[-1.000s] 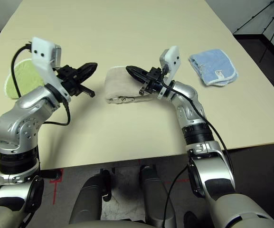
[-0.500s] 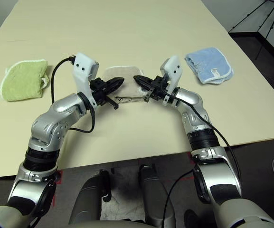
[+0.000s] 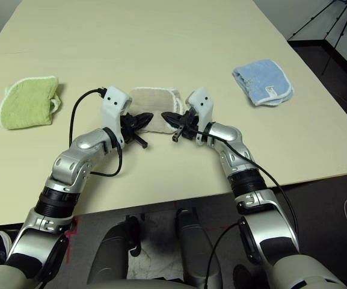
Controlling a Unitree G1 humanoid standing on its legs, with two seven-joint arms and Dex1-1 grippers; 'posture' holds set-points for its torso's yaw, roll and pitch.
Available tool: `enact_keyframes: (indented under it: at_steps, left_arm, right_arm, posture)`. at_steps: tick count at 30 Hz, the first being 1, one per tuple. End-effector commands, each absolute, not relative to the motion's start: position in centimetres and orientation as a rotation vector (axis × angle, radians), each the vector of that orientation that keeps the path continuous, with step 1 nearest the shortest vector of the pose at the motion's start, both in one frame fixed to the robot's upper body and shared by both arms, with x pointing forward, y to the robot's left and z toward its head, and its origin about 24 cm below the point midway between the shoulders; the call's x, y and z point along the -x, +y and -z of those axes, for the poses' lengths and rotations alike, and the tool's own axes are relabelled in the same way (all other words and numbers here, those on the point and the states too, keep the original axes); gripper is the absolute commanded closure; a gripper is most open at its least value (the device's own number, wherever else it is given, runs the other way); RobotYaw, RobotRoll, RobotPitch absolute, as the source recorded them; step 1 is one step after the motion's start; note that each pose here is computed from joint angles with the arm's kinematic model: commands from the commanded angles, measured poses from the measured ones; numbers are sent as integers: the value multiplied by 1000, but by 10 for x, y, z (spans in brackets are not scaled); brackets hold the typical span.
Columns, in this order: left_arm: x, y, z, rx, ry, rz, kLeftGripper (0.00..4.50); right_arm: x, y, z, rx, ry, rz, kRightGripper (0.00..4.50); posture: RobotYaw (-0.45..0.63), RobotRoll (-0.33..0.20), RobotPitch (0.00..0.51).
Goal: Fold the towel and set it aside.
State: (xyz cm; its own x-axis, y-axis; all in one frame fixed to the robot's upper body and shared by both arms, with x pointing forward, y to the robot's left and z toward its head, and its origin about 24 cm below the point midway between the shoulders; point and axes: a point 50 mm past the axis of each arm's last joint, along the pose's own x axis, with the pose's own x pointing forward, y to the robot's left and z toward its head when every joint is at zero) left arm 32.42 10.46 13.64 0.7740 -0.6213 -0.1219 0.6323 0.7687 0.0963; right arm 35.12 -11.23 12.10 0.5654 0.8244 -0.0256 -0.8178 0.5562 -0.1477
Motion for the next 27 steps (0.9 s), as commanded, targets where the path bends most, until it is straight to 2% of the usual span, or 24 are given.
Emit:
enact_keyframes:
  at_steps: [1, 8, 14, 22, 27]
  left_arm:
    - [-324, 108, -135, -136, 89, 663, 4500]
    - [-320, 114, -174, -153, -18, 663, 4500]
    - [-321, 120, -204, -187, -90, 651, 4500]
    - [-338, 129, -189, -229, -43, 624, 4500]
    - [-345, 133, -173, -258, -8, 611, 4500]
  right_arm:
    - [-355, -126, -121, 162, -26, -929, 4457]
    - [-360, -139, -154, 98, -142, -916, 4457]
    - [-366, -126, -169, 82, -200, -938, 4457]
    - [-382, -98, -160, 106, -161, -920, 4457]
    - [-388, -97, -145, 154, -86, -882, 4457]
  posture:
    - [-151, 0, 200]
    - [-149, 0, 196]
    - [-139, 0, 180]
    - [-129, 0, 177]
    - [-129, 0, 173]
